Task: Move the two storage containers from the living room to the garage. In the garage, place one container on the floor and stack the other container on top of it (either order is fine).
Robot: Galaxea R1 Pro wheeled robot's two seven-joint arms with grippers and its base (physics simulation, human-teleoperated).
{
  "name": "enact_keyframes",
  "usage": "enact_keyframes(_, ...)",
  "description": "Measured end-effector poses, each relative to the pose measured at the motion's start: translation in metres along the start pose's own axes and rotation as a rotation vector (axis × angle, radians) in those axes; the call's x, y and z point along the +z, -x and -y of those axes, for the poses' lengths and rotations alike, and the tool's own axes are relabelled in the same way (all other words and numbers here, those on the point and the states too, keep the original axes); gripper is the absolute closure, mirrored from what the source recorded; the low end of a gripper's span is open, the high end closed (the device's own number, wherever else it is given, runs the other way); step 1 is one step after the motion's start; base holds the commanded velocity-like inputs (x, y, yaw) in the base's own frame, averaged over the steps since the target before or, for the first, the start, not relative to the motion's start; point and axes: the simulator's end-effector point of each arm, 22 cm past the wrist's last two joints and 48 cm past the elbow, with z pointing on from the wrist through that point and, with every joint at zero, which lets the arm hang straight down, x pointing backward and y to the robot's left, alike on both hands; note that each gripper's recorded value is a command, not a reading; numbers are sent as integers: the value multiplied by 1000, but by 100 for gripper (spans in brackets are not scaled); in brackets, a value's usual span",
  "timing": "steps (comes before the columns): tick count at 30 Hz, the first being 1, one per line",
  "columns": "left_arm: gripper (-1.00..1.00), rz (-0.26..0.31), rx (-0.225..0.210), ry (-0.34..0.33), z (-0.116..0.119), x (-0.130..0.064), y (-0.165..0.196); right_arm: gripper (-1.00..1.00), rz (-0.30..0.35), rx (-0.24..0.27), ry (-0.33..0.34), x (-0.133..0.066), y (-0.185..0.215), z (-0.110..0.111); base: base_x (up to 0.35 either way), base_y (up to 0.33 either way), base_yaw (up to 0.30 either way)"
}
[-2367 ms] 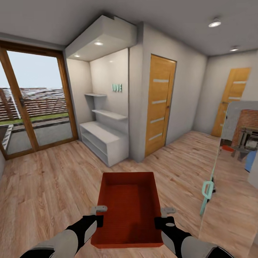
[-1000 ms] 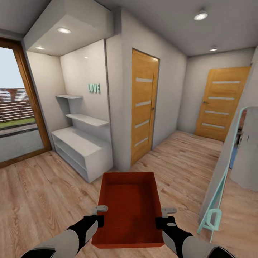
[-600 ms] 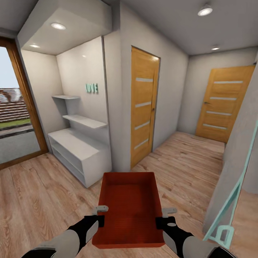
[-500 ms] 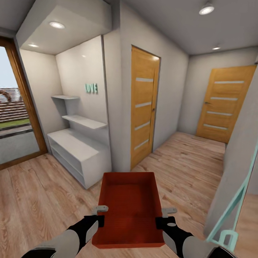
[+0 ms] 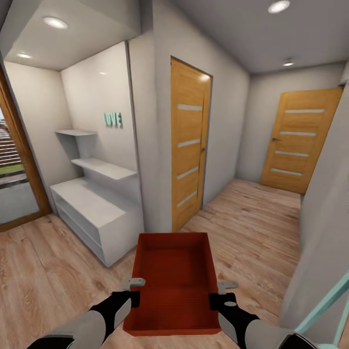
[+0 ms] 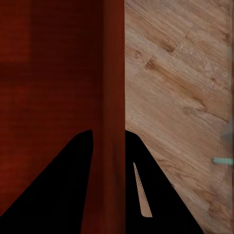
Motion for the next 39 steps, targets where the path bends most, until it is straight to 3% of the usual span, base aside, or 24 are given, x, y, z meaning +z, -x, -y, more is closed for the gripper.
enact_keyframes(30,100,0,0,-1,-1,0,0,100,0,0,-1,0,0,-1,323,0,-239)
enact_keyframes(39,100,-1,0,5,5,-1,-1,100,-1,0,5,1,-1,5,323,0,-38)
